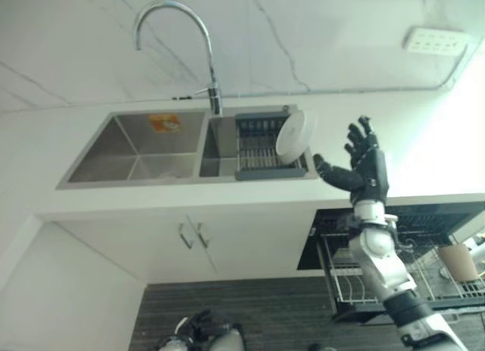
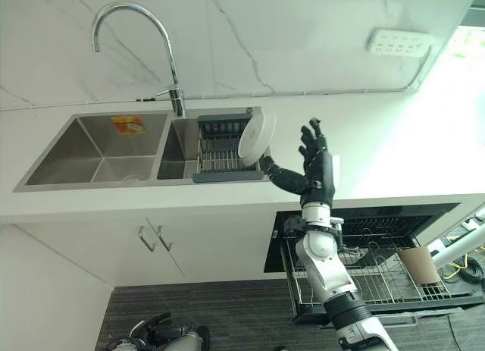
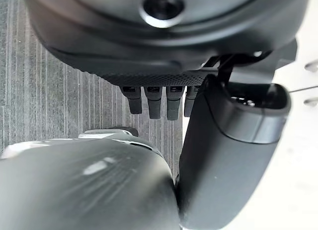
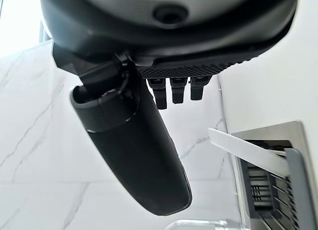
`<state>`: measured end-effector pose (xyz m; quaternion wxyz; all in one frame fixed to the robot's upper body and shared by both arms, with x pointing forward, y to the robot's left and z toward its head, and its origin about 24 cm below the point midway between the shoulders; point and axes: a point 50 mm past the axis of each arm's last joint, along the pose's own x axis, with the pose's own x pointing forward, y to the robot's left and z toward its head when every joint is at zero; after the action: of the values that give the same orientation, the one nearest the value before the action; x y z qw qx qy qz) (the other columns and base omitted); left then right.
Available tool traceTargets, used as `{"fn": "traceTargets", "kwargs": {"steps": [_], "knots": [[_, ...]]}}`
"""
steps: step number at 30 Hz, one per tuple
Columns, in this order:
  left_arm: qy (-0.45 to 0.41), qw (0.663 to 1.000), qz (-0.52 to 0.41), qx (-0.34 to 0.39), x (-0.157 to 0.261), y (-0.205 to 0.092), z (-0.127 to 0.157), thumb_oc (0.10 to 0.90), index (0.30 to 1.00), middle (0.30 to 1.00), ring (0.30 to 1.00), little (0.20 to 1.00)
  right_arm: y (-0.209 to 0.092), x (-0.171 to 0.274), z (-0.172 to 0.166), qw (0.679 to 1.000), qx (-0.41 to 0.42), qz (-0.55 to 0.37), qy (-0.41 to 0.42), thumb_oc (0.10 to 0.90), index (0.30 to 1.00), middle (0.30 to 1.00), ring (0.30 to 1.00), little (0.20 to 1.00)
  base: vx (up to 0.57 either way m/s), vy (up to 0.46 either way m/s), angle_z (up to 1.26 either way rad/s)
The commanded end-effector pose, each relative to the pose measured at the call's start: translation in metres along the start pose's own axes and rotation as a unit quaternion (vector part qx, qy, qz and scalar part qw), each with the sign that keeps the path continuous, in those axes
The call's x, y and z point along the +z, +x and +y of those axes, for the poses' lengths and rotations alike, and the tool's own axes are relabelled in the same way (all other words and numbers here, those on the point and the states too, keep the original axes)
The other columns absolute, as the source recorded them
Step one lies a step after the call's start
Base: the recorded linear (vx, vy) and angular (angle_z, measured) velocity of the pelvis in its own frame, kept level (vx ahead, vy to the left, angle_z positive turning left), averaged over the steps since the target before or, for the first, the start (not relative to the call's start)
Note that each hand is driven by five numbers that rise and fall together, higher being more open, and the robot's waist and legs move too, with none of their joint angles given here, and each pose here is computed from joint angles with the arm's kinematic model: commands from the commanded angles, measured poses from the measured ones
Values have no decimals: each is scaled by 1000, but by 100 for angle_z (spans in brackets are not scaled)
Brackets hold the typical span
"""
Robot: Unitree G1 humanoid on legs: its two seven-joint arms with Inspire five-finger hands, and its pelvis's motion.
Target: Place the dishes in the dishwasher.
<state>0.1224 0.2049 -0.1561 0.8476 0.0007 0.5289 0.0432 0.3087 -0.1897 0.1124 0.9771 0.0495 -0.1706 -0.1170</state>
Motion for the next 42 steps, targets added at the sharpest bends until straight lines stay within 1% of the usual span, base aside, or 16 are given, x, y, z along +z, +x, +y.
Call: {"fn": "traceTargets", "kwargs": {"steps": [1, 4, 8, 12, 19, 25, 27, 30, 32, 37, 42], "knots": [[85, 986, 144, 22, -76, -18, 12, 800, 900, 900, 900, 900, 40, 70, -4, 986, -54, -145, 69, 800, 900, 900, 900, 900, 63, 26, 5], [102, 985, 138, 24, -76, -18, 13, 800, 900, 900, 900, 900, 51, 78, -16, 981, -91, -152, 84, 800, 900, 900, 900, 900, 67, 29, 4], [112, 984, 140, 25, -77, -19, 16, 800, 900, 900, 900, 900, 62, 86, -26, 977, -104, -151, 104, 800, 900, 900, 900, 900, 44, 20, 4], [137, 981, 134, 38, -74, -19, 24, 800, 900, 900, 900, 900, 75, 85, -30, 975, -79, -98, 183, 800, 900, 900, 900, 900, 42, 9, 1], [152, 981, 115, 39, -68, -18, 26, 800, 900, 900, 900, 900, 94, 88, -27, 968, -53, -50, 239, 800, 900, 900, 900, 900, -1, -1, 1], [159, 980, 108, 44, -65, -18, 30, 800, 900, 900, 900, 900, 106, 94, -24, 969, -41, -39, 239, 800, 900, 900, 900, 900, 24, 2, 7], [139, 983, 114, 43, -63, -18, 32, 800, 900, 900, 900, 900, 109, 98, -21, 971, -34, -38, 235, 800, 900, 900, 900, 900, 10, 5, 7], [130, 984, 117, 42, -62, -18, 34, 800, 900, 900, 900, 900, 111, 99, -18, 972, -31, -32, 233, 800, 900, 900, 900, 900, 17, 9, 7], [134, 983, 114, 43, -63, -18, 35, 800, 900, 900, 900, 900, 113, 98, -19, 968, -28, -24, 248, 800, 900, 900, 900, 900, 32, 3, 5], [133, 984, 107, 44, -56, -16, 35, 800, 900, 900, 900, 900, 115, 106, -12, 967, -20, -34, 252, 800, 900, 900, 900, 900, -8, 3, 6], [124, 986, 99, 42, -51, -14, 35, 800, 900, 900, 900, 900, 118, 113, -5, 970, -18, -39, 241, 800, 900, 900, 900, 900, -16, 12, 3]]}}
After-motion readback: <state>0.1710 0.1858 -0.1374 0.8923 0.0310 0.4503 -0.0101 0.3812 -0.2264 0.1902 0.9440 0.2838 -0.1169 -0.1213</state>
